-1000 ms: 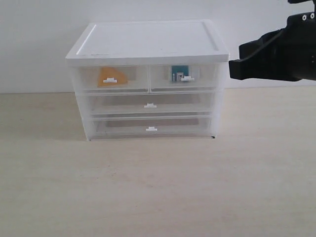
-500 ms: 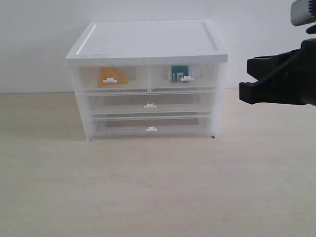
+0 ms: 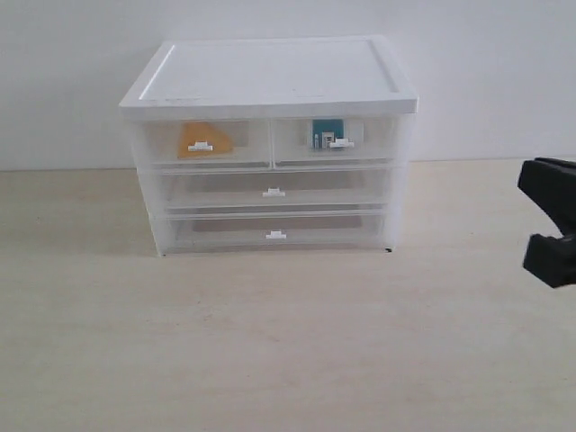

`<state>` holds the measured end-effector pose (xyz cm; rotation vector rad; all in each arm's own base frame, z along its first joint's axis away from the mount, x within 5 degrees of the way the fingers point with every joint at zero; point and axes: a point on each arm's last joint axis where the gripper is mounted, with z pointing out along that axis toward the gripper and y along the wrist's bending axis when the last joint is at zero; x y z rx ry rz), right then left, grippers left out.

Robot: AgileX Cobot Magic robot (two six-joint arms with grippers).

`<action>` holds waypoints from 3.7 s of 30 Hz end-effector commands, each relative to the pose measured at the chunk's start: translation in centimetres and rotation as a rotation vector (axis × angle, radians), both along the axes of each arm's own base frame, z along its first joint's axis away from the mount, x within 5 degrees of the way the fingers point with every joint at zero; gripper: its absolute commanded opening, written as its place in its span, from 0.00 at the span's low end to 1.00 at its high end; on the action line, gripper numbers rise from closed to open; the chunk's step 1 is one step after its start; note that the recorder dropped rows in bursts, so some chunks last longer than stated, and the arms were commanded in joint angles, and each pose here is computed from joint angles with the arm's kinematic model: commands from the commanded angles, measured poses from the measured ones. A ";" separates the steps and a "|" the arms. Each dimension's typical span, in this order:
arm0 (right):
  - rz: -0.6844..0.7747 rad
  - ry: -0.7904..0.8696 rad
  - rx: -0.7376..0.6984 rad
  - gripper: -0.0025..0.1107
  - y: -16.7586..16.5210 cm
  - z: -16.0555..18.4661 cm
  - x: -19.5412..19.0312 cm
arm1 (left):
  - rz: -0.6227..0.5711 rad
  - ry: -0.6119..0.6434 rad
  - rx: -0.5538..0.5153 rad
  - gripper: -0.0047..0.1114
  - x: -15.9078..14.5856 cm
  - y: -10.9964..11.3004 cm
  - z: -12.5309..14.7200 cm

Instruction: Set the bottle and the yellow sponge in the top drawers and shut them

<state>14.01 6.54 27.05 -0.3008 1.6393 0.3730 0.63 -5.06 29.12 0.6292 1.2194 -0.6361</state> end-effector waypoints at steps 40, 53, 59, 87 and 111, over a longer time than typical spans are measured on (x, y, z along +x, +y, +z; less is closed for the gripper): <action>-0.020 0.071 0.090 0.02 -1.2 -2.4 -2.2 | 0.466 0.160 -0.341 0.07 3.1 3.6 -1.2; -0.020 0.072 0.092 0.02 -1.2 -2.4 -2.2 | 0.510 0.100 -0.254 0.07 3.4 3.5 -2.2; -0.020 0.072 0.092 0.02 -1.2 -2.4 -2.2 | 0.545 0.108 -0.261 0.07 4.0 3.7 -3.9; -0.021 0.075 0.099 0.02 -1.2 -2.4 -2.2 | 0.741 0.381 0.088 0.07 4.9 4.5 -9.9; -0.021 0.070 0.101 0.02 -1.2 -2.4 -2.2 | 0.807 0.465 0.096 0.07 4.8 4.8 -10.6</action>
